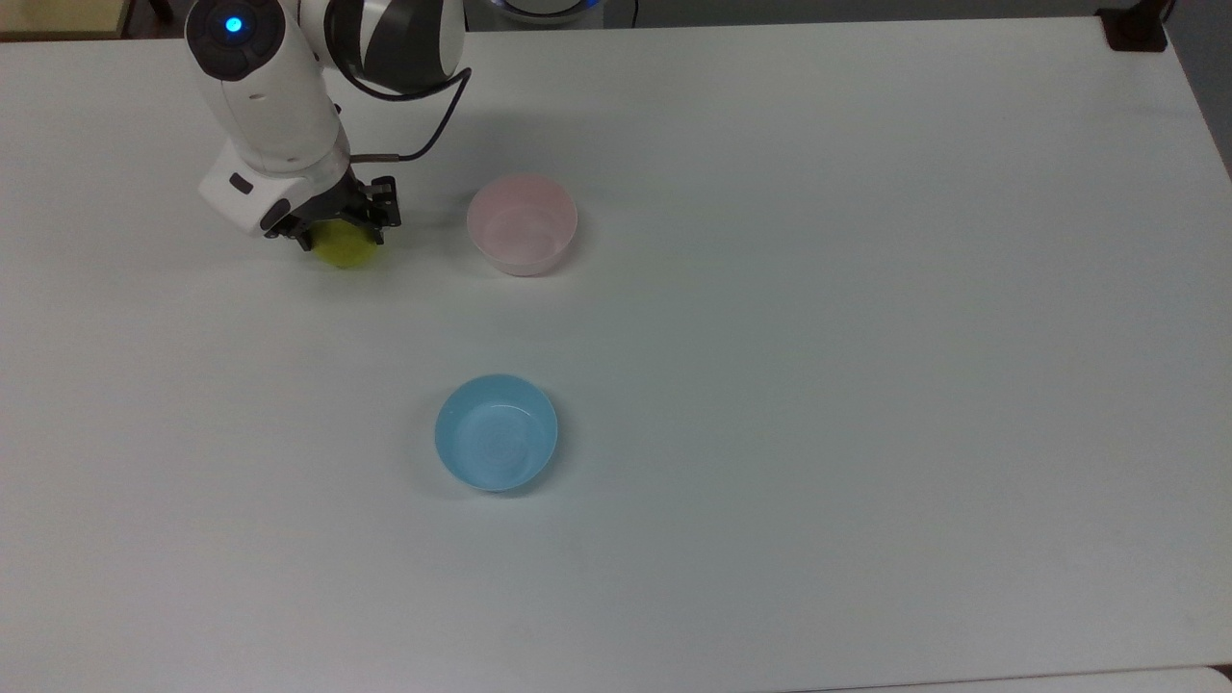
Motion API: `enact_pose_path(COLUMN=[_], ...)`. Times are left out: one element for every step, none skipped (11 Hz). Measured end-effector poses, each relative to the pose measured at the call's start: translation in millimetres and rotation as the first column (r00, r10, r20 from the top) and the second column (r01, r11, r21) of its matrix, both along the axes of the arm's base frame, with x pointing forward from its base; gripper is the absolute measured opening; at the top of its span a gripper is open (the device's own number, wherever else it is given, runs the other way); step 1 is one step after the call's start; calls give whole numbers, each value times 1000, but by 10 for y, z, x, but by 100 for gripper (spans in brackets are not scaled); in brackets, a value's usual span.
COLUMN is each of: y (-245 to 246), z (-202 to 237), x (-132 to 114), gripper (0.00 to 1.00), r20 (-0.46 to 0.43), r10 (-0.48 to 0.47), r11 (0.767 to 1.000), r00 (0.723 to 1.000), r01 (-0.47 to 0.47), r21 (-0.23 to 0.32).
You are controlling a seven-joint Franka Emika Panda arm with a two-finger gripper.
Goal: Place the pear in the bowl
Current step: 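Lift the held pear up off the table, then carry the pear over the pink bowl and lower it inside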
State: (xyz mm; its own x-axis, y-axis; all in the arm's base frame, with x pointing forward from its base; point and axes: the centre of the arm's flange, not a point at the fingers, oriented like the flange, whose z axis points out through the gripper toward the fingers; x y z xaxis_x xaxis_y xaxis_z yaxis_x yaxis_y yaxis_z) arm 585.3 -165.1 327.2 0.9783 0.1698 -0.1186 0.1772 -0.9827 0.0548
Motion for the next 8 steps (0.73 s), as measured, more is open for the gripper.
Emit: enact_pose_path(y=[-37,-101,-171,-225,-261,-292,-309,-303], z=[4,10,38,96,201,343,508,660], x=[-11,-29,-50,-68,-92,-137,-197,-251], gripper=[75,75,75,75,75,75,75,75], r20=[1,1,6,13,21,21,18,15], r10=[-6,-17,-27,-36,-43,-48,-47,-49], r11=[1000,1000,1000,999,999,999,999,999], r00=[1000,1000,1000,999,999,999,999,999], r01=[6,17,27,36,43,48,47,49], r21=[0,-1,-3,-5,-7,-7,-5,-4])
